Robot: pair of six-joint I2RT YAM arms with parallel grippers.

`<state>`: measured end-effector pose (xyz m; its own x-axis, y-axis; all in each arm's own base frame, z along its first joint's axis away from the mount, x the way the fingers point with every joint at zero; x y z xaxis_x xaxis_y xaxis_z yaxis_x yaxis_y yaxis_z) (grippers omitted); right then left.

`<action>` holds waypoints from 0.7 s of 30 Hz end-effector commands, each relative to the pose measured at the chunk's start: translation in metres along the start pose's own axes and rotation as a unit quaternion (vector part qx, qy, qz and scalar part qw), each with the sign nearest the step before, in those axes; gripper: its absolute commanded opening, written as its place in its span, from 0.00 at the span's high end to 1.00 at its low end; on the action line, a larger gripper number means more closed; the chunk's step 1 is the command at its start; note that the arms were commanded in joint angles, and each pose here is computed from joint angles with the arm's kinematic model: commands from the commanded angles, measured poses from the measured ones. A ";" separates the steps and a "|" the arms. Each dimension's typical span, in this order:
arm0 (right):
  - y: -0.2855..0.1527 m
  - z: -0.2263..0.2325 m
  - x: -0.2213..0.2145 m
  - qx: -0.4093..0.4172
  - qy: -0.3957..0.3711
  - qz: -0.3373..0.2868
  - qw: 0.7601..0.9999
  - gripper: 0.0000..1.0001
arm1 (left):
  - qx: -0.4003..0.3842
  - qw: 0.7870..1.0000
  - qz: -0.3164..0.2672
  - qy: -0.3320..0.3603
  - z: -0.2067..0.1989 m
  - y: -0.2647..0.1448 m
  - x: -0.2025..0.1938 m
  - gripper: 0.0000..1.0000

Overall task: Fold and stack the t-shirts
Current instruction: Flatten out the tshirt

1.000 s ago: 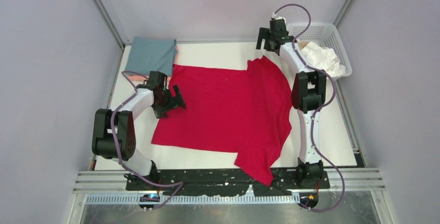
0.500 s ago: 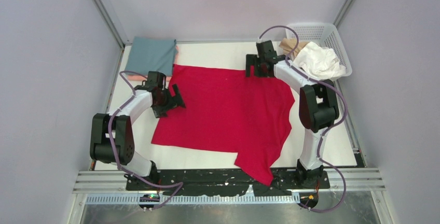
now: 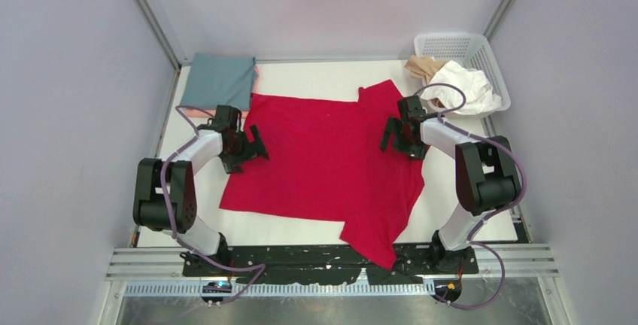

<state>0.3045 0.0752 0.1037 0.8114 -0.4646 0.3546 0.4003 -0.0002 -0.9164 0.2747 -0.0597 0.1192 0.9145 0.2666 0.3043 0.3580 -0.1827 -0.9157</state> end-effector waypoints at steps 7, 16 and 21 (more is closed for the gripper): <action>0.026 0.022 0.078 0.034 -0.048 -0.025 0.998 0.05 | -0.015 0.999 -0.016 -0.029 -0.003 0.001 0.032 0.00; 0.013 0.030 0.093 0.035 -0.093 -0.029 0.995 0.05 | -0.032 0.999 -0.015 -0.034 -0.009 0.000 0.036 0.01; -0.032 0.038 0.071 0.021 -0.135 -0.069 0.988 0.05 | 0.002 0.998 -0.059 -0.036 -0.005 -0.038 0.026 0.00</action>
<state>0.3870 0.0625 0.1131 0.8675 -0.2955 0.4002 0.4259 0.0256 -0.9044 0.3005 -0.0565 0.1260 0.8975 0.3322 0.2902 0.3681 -0.2015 -0.9077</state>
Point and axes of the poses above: each gripper's point midway between its finger pads, its own y axis out along the fingers, its own z axis along the line the jaws close on, x = y × z, the point moved 9 cm from there along -y, back along the fingers, and after that the axes turned 10 degrees about y, right-handed, at the moved point
